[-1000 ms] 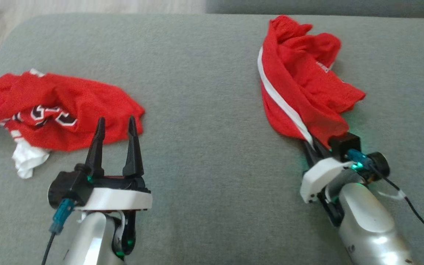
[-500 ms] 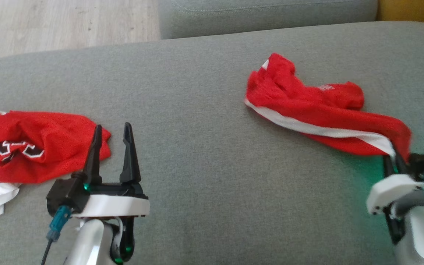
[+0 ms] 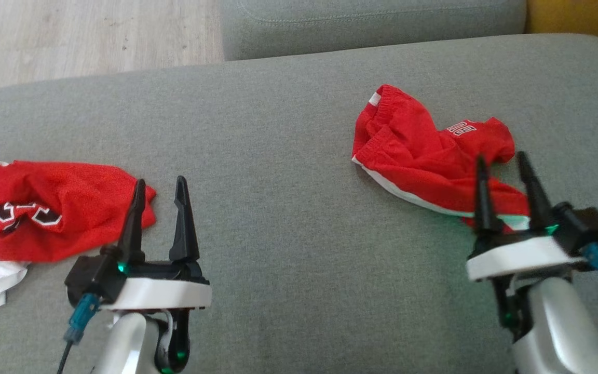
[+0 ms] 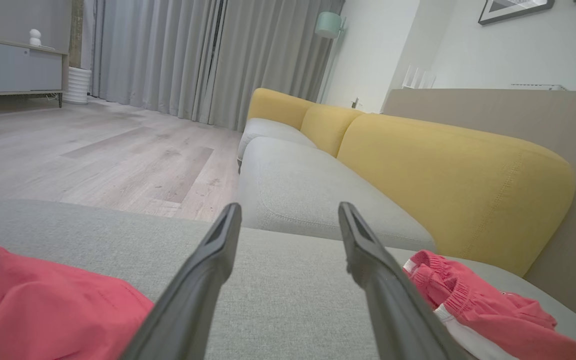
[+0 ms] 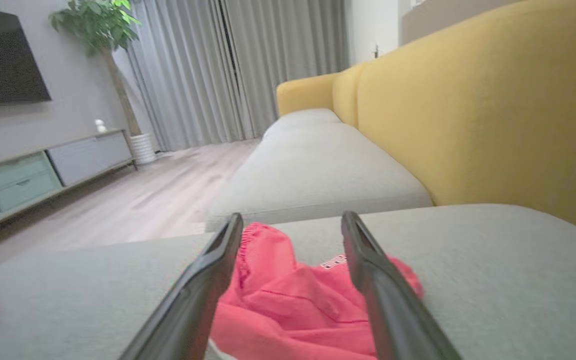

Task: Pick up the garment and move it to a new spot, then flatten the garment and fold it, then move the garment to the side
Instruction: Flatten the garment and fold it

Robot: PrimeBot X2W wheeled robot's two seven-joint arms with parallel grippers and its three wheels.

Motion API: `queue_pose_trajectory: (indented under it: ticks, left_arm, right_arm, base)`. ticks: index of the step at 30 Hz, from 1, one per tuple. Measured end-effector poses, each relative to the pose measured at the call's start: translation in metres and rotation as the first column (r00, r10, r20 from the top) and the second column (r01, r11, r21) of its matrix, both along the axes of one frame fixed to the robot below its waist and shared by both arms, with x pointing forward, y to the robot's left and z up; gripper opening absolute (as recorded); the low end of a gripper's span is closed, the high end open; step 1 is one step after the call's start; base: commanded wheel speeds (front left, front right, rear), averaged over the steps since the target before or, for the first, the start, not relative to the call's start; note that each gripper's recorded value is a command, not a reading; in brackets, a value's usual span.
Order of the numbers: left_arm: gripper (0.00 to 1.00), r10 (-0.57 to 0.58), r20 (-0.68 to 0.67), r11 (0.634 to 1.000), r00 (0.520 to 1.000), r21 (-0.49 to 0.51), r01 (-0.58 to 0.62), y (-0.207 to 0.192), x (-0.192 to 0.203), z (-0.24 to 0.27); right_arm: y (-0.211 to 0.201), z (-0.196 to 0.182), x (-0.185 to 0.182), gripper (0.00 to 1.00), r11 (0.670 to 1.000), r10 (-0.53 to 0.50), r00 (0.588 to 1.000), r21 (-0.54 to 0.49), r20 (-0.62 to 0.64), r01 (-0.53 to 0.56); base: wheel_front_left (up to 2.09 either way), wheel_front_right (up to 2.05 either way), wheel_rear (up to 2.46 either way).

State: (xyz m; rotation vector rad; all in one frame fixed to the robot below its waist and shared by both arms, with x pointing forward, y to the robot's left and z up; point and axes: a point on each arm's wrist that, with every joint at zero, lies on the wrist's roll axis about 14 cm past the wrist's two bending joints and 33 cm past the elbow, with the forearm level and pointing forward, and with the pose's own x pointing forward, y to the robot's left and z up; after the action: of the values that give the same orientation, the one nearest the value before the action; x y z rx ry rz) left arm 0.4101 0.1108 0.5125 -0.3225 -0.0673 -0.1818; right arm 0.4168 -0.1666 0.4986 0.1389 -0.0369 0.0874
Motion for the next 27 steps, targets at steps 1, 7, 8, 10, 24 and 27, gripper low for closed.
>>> queue_pose_trajectory:
  ticks: [1, 7, 8, 10, 24, 27]
  left_arm:
    - [1.0, -0.003, 0.003, 1.0, 1.0, -0.003, 0.003, 0.0, 0.0, 0.001]
    - [1.0, -0.014, 0.016, 1.0, 1.0, -0.006, 0.014, -0.001, -0.002, 0.004]
    - [1.0, -0.016, 0.018, 1.0, 1.0, -0.003, 0.016, -0.002, -0.002, 0.005]
    - [1.0, -0.023, 0.023, 1.0, 0.999, 0.0, 0.023, -0.003, -0.003, 0.006]
    - [1.0, -0.019, 0.004, 1.0, 1.0, 0.016, 0.019, 0.002, -0.005, -0.003]
    - [1.0, -0.011, -0.013, 1.0, 1.0, 0.018, 0.011, 0.005, -0.005, -0.009]
  right_arm:
    - [0.008, 0.003, -0.003, 1.0, 1.0, 0.022, 1.0, 0.015, 0.013, -0.022]
    - [0.029, -0.008, -0.022, 1.0, 0.995, 0.078, 0.997, 0.064, -0.016, -0.077]
    - [0.029, -0.008, -0.023, 1.0, 0.995, 0.078, 0.997, 0.07, -0.015, -0.077]
    - [0.031, -0.007, -0.022, 1.0, 0.994, 0.083, 0.997, 0.074, -0.009, -0.082]
    - [0.055, -0.026, -0.006, 1.0, 0.987, 0.158, 0.985, 0.026, -0.064, -0.157]
    - [0.07, -0.046, 0.002, 1.0, 0.977, 0.209, 0.967, -0.011, -0.144, -0.213]
  base:
    - [0.0, 0.0, 0.0]
    - [0.0, 0.0, 0.0]
    - [0.0, 0.0, 0.0]
    - [0.0, 0.0, 0.0]
    - [0.0, 0.0, 0.0]
    - [0.0, 0.0, 0.0]
